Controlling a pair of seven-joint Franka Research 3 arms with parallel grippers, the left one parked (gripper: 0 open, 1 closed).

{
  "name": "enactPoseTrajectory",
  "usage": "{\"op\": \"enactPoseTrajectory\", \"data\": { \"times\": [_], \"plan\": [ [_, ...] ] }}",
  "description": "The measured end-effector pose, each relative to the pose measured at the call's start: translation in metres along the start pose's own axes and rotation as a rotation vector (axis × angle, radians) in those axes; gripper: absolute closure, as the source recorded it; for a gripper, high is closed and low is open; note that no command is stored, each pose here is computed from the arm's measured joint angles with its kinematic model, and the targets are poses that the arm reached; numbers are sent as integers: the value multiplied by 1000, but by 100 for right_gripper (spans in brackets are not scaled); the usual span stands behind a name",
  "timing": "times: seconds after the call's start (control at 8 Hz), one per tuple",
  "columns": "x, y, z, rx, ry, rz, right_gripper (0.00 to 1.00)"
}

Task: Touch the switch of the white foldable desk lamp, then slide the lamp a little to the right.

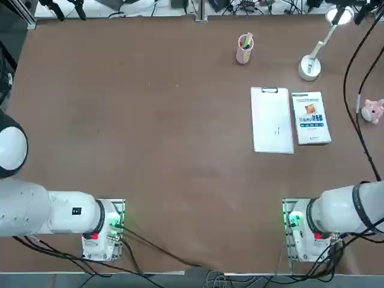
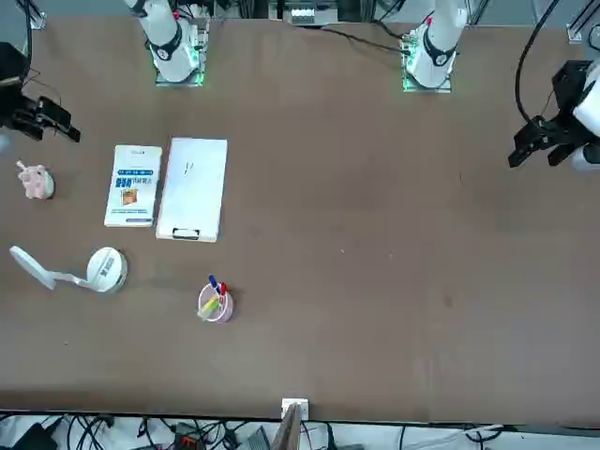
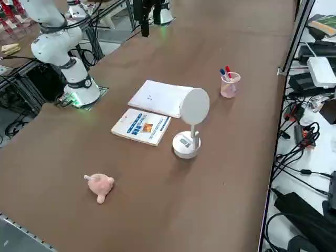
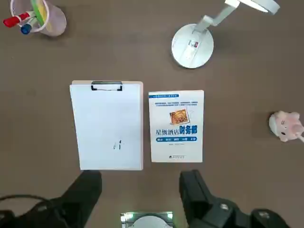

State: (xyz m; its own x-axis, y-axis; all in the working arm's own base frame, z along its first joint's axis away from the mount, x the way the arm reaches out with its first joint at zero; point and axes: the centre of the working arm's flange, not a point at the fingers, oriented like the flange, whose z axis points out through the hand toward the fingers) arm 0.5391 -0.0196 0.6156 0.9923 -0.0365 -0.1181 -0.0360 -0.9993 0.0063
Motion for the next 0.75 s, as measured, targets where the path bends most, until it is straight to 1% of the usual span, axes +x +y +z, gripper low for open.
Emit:
{"op": "enactPoseTrajectory", "data": {
  "times": [0.75],
  "plan": [
    [1,1,1,-9,-2,3,0]
  ]
}}
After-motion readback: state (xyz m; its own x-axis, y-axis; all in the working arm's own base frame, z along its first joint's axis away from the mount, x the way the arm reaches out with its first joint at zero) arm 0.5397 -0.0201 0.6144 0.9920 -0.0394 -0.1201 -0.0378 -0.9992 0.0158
